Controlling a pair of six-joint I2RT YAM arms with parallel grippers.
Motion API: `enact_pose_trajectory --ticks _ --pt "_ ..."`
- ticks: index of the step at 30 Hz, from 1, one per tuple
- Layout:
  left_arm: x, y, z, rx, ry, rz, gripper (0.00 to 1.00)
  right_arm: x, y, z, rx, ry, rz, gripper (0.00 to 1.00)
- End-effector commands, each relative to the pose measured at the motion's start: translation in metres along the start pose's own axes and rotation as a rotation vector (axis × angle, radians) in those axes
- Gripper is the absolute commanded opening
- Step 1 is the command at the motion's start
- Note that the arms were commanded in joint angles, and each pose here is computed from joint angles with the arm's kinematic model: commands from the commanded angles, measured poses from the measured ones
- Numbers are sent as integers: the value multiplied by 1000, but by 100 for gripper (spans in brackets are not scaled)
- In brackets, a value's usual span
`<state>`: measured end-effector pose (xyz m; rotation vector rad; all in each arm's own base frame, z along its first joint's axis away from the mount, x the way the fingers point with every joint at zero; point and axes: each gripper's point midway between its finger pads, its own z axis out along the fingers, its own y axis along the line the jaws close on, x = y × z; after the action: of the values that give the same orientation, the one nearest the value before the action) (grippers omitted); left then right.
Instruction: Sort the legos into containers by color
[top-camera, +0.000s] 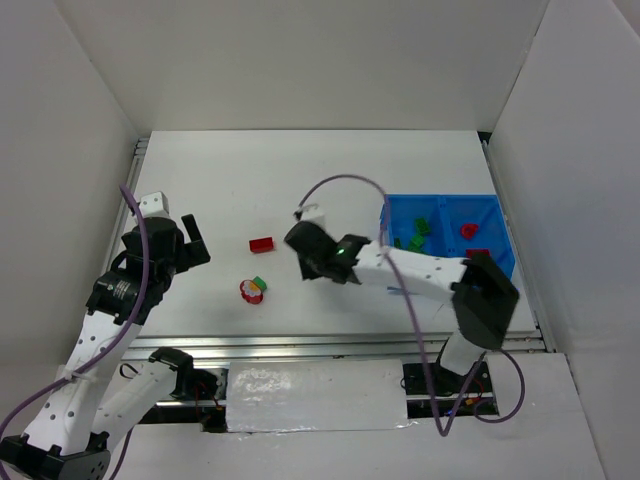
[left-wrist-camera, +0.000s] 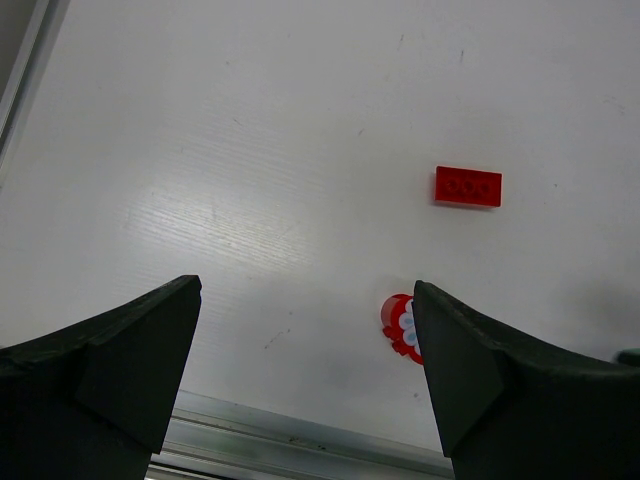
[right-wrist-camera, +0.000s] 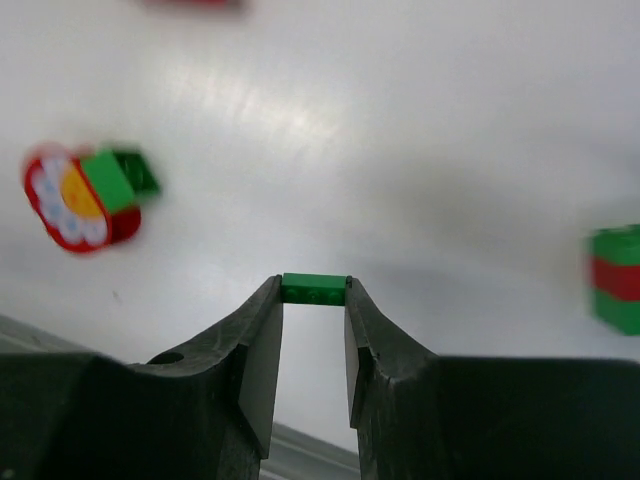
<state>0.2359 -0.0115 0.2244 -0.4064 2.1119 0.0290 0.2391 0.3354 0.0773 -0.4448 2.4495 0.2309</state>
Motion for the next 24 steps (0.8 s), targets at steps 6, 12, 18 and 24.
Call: enact_pose_trajectory --ticks 6,12,18,24 --pt "-11 -3 -2 24 -43 2 99 -98 -229 -82 344 -303 511 27" --pt "-9 -5 0 27 -32 8 100 -91 -314 -82 529 -265 656 35" --pt "-9 -6 0 34 -32 12 100 -84 -335 -67 578 -204 687 66" --pt "-9 -7 2 35 -23 15 99 -105 -302 -86 451 -283 663 97"
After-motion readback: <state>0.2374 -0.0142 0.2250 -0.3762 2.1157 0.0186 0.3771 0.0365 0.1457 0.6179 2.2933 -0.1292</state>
